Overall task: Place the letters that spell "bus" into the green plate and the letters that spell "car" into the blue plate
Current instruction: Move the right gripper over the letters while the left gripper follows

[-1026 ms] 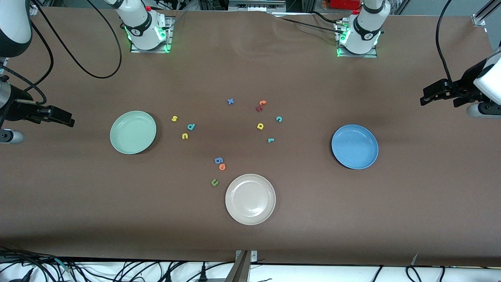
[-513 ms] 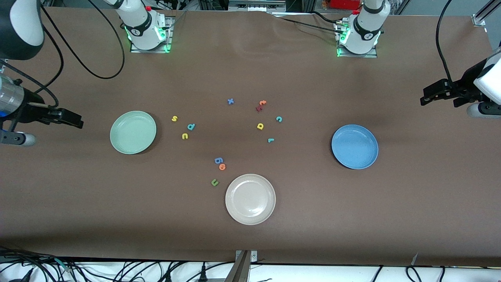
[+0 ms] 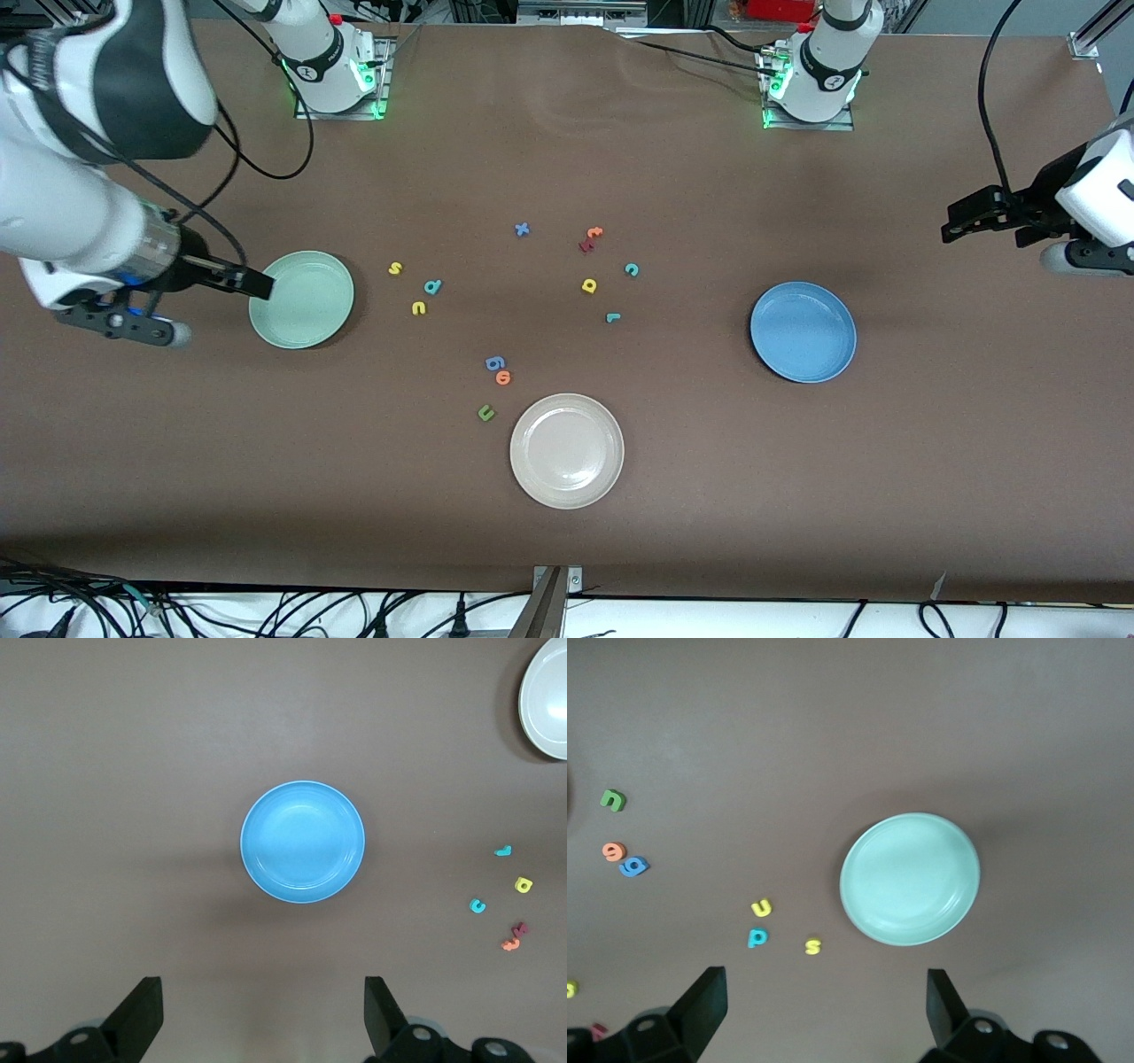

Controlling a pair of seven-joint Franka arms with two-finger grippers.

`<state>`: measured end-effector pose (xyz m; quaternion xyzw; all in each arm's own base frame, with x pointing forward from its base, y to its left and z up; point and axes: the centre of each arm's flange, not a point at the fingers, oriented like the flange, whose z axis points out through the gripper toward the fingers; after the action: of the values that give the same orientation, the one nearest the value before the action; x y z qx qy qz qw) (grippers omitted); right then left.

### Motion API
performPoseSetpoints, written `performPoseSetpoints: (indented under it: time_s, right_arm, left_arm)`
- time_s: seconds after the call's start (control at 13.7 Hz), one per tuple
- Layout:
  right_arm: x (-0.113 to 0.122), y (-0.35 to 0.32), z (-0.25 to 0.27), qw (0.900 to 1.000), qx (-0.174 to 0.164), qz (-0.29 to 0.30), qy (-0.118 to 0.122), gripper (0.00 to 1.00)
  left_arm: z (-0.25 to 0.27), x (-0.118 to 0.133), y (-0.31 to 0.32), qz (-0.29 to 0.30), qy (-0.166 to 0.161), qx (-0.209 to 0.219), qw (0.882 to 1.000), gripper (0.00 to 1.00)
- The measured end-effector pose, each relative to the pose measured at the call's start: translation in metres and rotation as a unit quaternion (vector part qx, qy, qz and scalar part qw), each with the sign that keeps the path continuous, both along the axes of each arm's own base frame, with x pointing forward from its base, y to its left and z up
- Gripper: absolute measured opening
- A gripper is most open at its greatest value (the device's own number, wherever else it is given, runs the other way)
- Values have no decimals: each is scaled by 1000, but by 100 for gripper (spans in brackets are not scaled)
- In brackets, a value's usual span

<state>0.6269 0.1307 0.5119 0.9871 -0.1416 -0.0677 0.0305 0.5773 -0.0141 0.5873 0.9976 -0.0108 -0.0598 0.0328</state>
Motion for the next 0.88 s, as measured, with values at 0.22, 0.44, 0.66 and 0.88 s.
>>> performPoseSetpoints:
  time_s: [0.22,0.44,0.66,0.88]
  right_arm:
    - [-5,46,-29,999,-15,-48,4,100]
    - [-16,68,-77,997,-24,-79,12,100]
    - [-29,83,-122,991,0,-130,24,99]
    - [-51,106,-168,988,6,-151,25,99]
  left_arm:
    - [-18,0,-14,-14,35,-1,999,100]
    - [-52,9,-35,-32,68,-3,997,100]
    - [-113,21,-91,-79,110,-2,991,96]
    - [-151,36,-135,-112,91,-3,990,100]
